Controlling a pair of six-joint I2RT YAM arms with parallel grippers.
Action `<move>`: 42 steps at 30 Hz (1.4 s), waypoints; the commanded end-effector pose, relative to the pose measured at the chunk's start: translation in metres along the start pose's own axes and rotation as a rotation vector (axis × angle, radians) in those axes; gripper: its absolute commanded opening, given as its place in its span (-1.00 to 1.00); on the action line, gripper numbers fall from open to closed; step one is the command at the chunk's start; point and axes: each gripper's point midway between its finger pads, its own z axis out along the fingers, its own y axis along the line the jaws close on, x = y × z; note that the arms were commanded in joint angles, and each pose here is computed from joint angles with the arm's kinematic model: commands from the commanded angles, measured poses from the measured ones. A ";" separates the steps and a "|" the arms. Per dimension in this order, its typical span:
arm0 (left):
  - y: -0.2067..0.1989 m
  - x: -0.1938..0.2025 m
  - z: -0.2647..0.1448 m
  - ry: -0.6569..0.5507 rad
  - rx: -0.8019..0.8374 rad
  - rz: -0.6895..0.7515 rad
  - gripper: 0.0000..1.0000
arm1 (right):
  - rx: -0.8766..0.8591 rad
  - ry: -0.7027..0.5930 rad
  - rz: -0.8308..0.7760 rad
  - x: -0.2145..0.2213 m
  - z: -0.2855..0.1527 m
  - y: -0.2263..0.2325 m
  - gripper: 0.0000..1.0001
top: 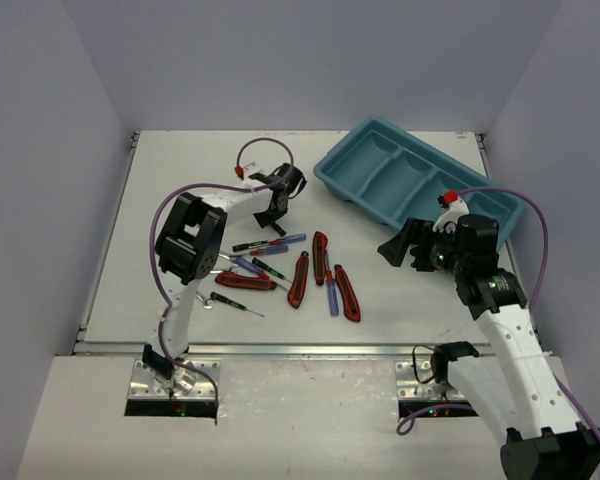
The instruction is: Sort the tools into containers
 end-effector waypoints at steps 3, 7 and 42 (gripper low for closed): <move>-0.016 0.001 0.005 0.007 0.056 -0.033 -0.65 | -0.029 -0.045 -0.031 -0.010 -0.002 0.006 0.98; -0.027 -0.002 0.000 0.015 0.115 -0.044 -1.00 | -0.043 -0.035 -0.031 -0.008 -0.001 0.008 0.98; -0.023 0.017 -0.341 0.024 1.542 -0.046 -1.00 | -0.643 0.101 -0.107 0.006 0.068 0.182 0.33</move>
